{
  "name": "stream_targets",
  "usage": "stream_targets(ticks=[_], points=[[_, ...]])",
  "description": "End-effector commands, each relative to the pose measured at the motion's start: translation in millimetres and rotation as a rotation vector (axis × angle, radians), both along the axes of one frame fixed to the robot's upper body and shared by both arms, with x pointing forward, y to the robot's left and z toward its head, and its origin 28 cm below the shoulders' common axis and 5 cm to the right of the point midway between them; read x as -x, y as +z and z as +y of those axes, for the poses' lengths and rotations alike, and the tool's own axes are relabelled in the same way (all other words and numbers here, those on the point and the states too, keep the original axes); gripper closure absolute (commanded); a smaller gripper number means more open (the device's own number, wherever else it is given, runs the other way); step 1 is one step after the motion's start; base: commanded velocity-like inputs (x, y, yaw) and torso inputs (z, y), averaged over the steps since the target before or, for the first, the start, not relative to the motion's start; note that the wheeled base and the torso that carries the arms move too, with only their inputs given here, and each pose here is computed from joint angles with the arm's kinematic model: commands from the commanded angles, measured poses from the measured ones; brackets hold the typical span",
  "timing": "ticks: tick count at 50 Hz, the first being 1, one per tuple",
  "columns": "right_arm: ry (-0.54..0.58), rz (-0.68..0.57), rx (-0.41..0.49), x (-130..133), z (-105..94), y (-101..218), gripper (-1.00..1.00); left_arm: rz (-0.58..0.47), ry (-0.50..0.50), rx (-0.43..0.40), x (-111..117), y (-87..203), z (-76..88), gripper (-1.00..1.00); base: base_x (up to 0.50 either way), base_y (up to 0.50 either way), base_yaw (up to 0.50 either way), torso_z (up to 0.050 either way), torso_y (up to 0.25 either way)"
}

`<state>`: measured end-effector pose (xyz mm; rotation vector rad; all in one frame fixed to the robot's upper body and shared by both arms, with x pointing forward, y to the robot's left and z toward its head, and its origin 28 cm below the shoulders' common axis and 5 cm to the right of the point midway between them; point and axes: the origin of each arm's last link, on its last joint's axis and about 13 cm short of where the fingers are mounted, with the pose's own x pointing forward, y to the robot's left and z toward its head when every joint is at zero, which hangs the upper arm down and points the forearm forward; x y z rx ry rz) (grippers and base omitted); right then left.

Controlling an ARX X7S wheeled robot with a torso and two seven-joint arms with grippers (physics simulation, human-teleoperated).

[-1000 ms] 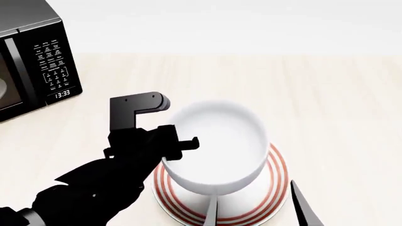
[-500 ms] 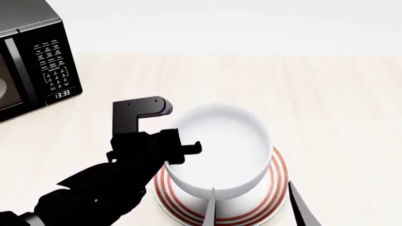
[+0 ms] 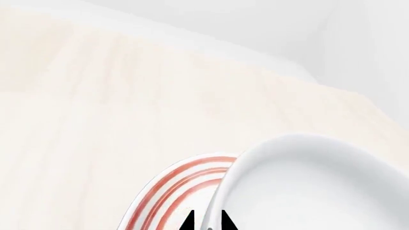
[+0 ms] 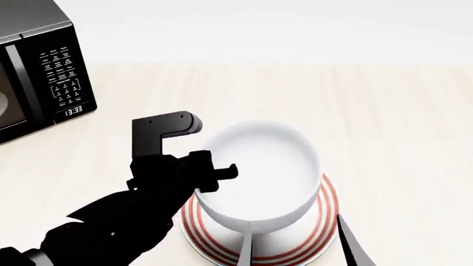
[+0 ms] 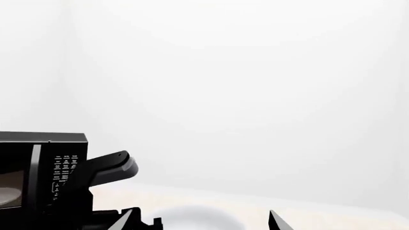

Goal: Pick up the white bowl and put it on the plate.

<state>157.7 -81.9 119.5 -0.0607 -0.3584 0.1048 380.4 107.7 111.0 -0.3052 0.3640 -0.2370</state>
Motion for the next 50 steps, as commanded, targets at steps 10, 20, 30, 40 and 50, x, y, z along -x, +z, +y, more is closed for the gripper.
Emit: stream_targets(ticks=[10,20,30,40,50], points=[[-0.01,-0.009,-0.005,-3.3,-2.6,1.9,-1.0,-0.052,-0.024,0.052,-7.2,25.7,-11.2,1.0,0.0,0.0,0.0,0.0,0.0],[-0.011,-0.01,-0.006,-2.5,-3.1,2.4,-1.0,-0.046,-0.015,0.04,-7.1,23.9,-10.2,1.0,0.0,0.0,0.0,0.0,0.001],[-0.013,-0.011,-0.009,-2.3,-3.9,2.3,-1.0,-0.048,-0.014,0.015,-6.7,23.7,-10.6,1.0,0.0,0.0,0.0,0.0,0.0],[-0.013,-0.01,-0.008,-2.8,-3.8,2.1,-1.0,-0.07,-0.015,-0.055,-6.0,22.1,-10.6,1.0,0.0,0.0,0.0,0.0,0.001],[-0.013,-0.008,-0.009,-2.4,-4.1,1.5,-1.0,-0.074,-0.02,-0.103,-5.4,21.3,-10.6,1.0,0.0,0.0,0.0,0.0,0.0]])
